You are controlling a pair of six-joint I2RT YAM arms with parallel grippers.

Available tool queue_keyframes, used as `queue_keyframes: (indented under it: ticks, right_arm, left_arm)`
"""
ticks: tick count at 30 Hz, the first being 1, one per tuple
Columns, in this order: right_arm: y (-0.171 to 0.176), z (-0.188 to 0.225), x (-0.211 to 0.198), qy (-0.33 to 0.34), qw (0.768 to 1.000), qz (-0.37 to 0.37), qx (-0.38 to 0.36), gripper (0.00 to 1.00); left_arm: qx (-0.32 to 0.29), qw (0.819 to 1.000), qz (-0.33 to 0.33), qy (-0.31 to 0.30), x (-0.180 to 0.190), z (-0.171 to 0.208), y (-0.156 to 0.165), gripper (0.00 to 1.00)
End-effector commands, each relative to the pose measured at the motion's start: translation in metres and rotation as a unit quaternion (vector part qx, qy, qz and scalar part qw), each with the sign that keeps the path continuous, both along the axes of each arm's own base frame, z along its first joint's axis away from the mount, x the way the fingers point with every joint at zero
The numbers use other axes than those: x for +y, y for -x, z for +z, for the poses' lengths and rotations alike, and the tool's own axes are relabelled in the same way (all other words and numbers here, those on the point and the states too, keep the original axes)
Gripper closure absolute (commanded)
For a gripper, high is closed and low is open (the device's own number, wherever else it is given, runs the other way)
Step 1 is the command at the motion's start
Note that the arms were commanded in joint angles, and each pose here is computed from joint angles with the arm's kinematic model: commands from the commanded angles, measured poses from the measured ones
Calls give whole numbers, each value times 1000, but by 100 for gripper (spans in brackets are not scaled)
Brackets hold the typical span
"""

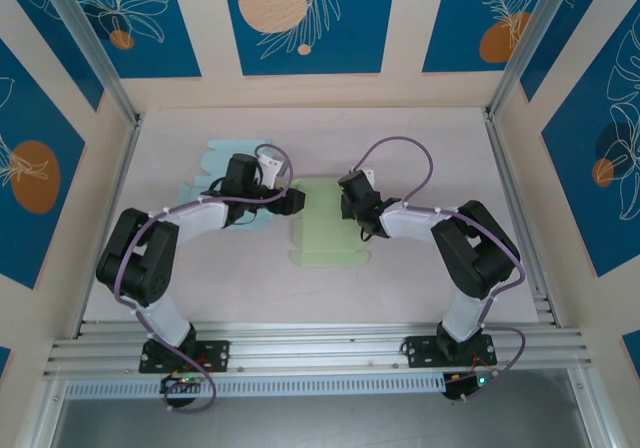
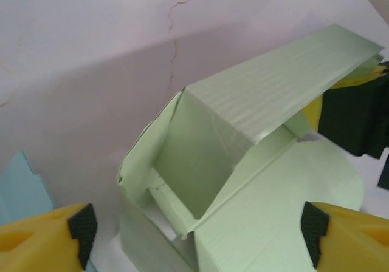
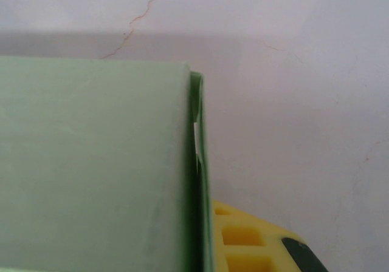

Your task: Fold the paper box

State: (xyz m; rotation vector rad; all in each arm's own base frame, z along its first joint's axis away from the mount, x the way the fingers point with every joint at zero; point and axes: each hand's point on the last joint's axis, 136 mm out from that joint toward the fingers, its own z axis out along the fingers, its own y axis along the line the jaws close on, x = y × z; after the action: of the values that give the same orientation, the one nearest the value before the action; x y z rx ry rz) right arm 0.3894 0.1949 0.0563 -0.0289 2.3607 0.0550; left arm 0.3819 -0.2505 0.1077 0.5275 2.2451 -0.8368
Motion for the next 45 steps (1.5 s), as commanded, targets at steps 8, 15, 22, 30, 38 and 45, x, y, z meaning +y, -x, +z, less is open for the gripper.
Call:
queue_keyframes:
  ticks: [8,15,22,30,38,45]
  right_arm:
    - [0,-12,-3,5,1000,-4,18,100]
    - [1,-10,0,5,1000,2,16,100]
    - [4,-9,6,9,1000,14,12,100]
    - [11,-7,14,14,999,32,8,100]
    - [9,8,15,23,999,20,-17,100]
    - [5,22,13,30,999,15,-42,100]
  left_arm:
    - [30,998,-30,42,-38,22,18,33]
    - [21,999,-26,22,-34,21,17,44]
    - [7,1000,-21,-20,-31,14,1,70]
    - [-8,999,-1,-32,-30,17,-16,74]
    - [4,995,97,11,-28,33,-48,80]
    - [14,987,151,46,-31,52,-72,85]
